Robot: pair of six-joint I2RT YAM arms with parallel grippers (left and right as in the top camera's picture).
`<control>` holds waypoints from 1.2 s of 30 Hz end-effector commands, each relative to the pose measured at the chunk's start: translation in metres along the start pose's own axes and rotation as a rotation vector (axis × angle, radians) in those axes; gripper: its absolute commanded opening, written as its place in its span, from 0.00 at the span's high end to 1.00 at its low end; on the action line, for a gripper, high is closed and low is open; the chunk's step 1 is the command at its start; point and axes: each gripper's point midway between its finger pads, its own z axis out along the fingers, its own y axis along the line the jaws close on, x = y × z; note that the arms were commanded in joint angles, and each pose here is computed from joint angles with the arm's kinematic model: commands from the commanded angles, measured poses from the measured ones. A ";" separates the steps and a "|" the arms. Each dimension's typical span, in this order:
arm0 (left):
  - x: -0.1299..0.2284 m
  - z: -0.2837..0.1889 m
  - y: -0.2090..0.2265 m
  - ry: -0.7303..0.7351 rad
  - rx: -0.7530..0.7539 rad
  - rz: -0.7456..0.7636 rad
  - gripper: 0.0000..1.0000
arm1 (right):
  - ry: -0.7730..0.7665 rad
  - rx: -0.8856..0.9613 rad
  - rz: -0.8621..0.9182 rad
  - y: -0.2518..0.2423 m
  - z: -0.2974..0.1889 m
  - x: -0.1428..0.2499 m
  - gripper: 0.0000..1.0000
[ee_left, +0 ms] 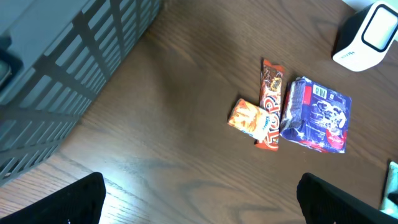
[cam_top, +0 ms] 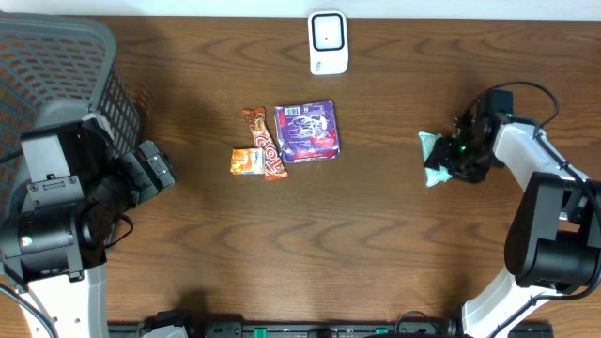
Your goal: Scan the item barcode
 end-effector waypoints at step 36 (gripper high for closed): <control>-0.003 -0.002 0.000 -0.012 -0.004 -0.006 0.02 | -0.447 -0.935 0.061 0.365 -0.100 -0.105 0.99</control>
